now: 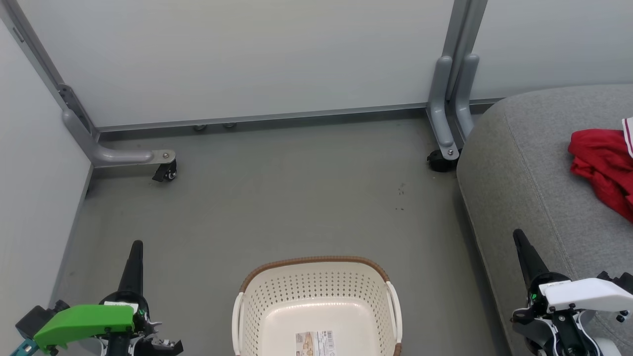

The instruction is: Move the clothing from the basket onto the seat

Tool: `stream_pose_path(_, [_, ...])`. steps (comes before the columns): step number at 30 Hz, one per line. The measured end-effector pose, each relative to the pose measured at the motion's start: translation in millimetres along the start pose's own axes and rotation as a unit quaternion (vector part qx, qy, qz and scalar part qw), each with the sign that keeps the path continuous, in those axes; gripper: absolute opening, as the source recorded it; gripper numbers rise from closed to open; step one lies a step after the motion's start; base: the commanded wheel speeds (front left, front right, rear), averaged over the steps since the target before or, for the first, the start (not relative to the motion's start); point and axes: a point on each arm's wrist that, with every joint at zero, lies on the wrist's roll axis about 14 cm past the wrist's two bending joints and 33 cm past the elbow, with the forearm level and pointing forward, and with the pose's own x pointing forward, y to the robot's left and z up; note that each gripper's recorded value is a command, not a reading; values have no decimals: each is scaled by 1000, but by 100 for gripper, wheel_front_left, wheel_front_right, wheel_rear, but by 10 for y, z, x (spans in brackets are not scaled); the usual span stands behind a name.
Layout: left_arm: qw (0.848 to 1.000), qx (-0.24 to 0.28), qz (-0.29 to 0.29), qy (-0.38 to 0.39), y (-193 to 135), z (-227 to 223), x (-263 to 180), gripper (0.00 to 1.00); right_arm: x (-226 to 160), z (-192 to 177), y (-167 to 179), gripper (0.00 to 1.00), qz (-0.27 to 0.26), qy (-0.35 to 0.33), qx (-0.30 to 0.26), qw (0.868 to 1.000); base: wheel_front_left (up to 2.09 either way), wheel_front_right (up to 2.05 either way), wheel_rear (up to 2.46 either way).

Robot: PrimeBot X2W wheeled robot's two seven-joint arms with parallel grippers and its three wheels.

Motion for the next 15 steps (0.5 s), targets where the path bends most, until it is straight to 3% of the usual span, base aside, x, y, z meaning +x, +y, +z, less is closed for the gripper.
stream_pose_path(15, [998,-55,-7,2,-39,24,78,0,61,13,18,0,4,3,57,998,0,0,0])
